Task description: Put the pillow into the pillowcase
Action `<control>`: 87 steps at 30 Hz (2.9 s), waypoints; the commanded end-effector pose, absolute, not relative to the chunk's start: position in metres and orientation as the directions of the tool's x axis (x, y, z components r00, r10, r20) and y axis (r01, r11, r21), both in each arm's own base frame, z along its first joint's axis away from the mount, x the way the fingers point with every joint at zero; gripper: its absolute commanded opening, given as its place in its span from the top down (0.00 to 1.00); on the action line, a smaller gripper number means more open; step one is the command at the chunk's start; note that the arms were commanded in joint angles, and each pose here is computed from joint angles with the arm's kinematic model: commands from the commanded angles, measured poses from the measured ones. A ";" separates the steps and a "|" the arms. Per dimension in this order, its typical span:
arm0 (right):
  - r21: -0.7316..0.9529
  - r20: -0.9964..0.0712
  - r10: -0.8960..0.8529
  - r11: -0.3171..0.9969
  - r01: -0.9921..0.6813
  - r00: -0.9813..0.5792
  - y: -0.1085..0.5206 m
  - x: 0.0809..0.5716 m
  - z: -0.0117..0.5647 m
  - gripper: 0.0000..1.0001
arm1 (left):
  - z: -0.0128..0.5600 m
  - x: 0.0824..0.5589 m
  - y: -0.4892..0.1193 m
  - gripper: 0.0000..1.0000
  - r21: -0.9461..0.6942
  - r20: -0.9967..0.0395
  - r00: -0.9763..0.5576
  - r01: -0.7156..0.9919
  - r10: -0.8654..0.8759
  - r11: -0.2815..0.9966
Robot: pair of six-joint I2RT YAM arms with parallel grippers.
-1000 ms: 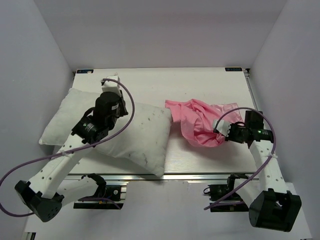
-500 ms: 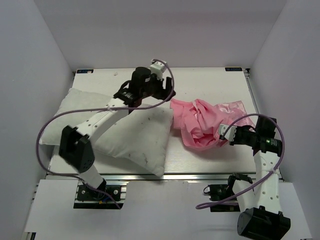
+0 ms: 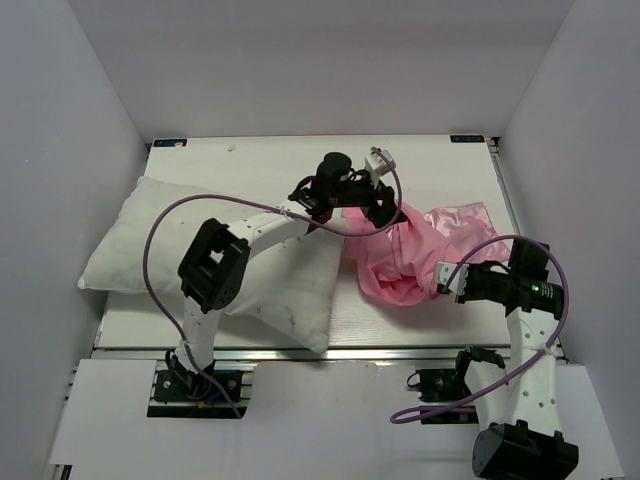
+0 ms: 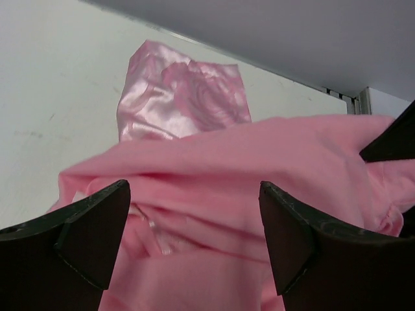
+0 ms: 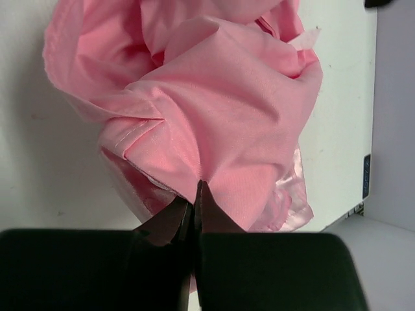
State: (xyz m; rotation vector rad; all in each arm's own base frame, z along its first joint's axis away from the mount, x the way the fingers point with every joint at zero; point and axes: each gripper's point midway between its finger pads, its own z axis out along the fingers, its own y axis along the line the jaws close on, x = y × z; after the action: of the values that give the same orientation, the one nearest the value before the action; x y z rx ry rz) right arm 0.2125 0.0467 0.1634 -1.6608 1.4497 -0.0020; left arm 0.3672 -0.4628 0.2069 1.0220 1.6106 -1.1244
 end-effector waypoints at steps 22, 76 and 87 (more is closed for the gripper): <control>-0.632 -0.598 -0.672 0.059 -0.773 0.437 0.078 0.191 0.187 0.96 | 0.169 0.360 -0.534 0.15 0.327 -0.927 0.324 0.945 0.187 -0.014; -0.315 -0.949 -0.115 0.387 -0.867 0.293 0.229 0.383 0.411 0.84 | 0.332 0.228 -0.528 1.00 0.200 -0.962 0.183 0.978 -0.203 -0.064; -0.335 -0.930 0.039 0.321 -0.886 0.366 0.251 0.366 0.491 0.83 | 0.486 0.207 -0.502 1.00 0.322 -0.818 0.275 0.947 -0.506 -0.007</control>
State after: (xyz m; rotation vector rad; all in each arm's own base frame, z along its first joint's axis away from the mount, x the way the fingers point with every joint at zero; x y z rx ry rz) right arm 0.3881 0.2436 0.4189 -1.0573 1.2066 0.7621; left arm 0.2376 -0.5337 0.3813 1.1062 0.7920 -1.2338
